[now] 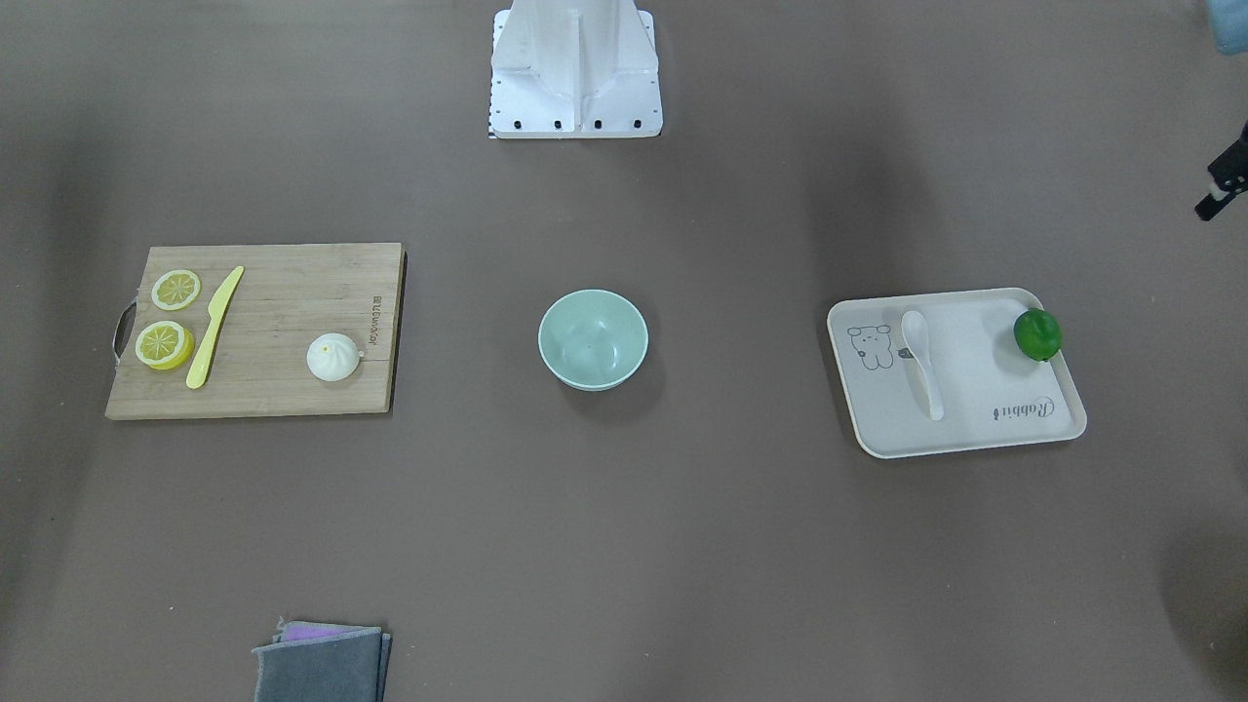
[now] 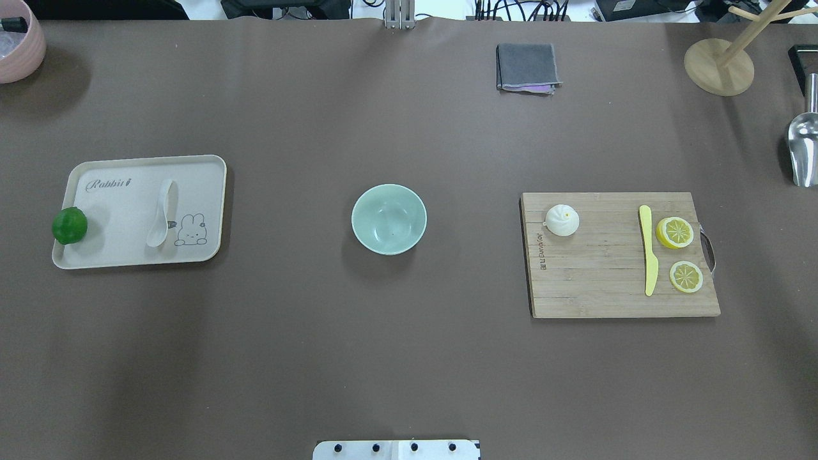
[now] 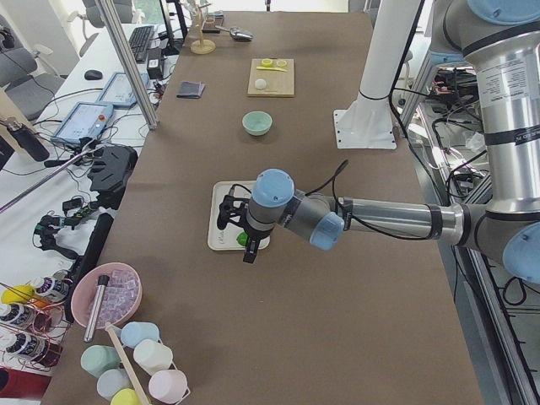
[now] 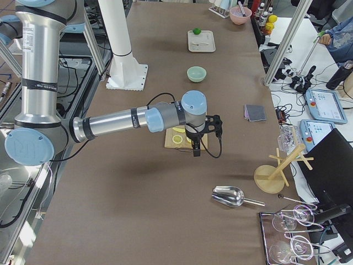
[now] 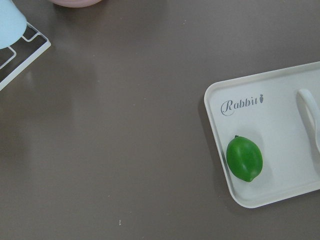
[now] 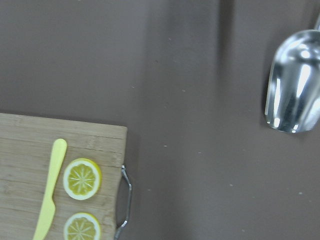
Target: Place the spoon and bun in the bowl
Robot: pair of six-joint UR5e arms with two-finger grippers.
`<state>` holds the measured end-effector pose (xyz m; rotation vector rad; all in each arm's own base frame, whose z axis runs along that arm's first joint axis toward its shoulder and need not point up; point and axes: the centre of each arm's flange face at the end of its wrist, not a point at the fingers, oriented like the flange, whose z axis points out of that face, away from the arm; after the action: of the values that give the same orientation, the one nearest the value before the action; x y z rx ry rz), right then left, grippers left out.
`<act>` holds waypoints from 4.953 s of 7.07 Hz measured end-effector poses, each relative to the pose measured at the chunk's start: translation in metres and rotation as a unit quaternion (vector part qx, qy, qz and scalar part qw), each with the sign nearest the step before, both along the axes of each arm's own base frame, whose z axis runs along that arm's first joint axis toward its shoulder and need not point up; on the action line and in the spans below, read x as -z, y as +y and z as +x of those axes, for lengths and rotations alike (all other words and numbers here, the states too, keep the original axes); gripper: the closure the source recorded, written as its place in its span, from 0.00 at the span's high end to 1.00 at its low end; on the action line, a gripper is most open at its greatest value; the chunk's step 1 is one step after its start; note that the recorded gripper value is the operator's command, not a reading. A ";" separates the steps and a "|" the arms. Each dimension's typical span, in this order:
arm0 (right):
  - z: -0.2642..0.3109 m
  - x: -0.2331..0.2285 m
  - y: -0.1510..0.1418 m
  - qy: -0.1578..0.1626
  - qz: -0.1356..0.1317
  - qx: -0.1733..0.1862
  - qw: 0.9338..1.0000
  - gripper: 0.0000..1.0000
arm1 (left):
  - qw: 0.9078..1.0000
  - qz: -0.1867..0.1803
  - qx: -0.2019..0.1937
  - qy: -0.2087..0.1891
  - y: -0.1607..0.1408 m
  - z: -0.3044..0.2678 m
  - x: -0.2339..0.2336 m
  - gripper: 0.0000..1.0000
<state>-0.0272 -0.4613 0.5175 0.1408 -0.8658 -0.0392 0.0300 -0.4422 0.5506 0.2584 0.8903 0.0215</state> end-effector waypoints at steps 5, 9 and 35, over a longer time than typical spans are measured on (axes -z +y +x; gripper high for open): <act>-0.180 0.081 -0.014 -0.006 -0.008 0.006 1.000 0.98 | 0.998 -0.054 -0.019 -0.006 -0.079 0.210 0.061 0.85; -0.237 0.102 -0.018 -0.012 -0.026 0.014 1.000 0.95 | 0.996 -0.069 -0.049 -0.020 -0.096 0.292 0.058 0.64; -0.375 0.115 -0.021 0.024 -0.041 0.008 0.999 0.00 | 0.997 -0.032 0.001 0.064 -0.083 0.539 0.384 0.98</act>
<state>-0.4026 -0.4822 0.4021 0.0570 -0.8187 -0.0216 0.5686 -0.5256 0.1664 0.2018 1.0166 -0.0259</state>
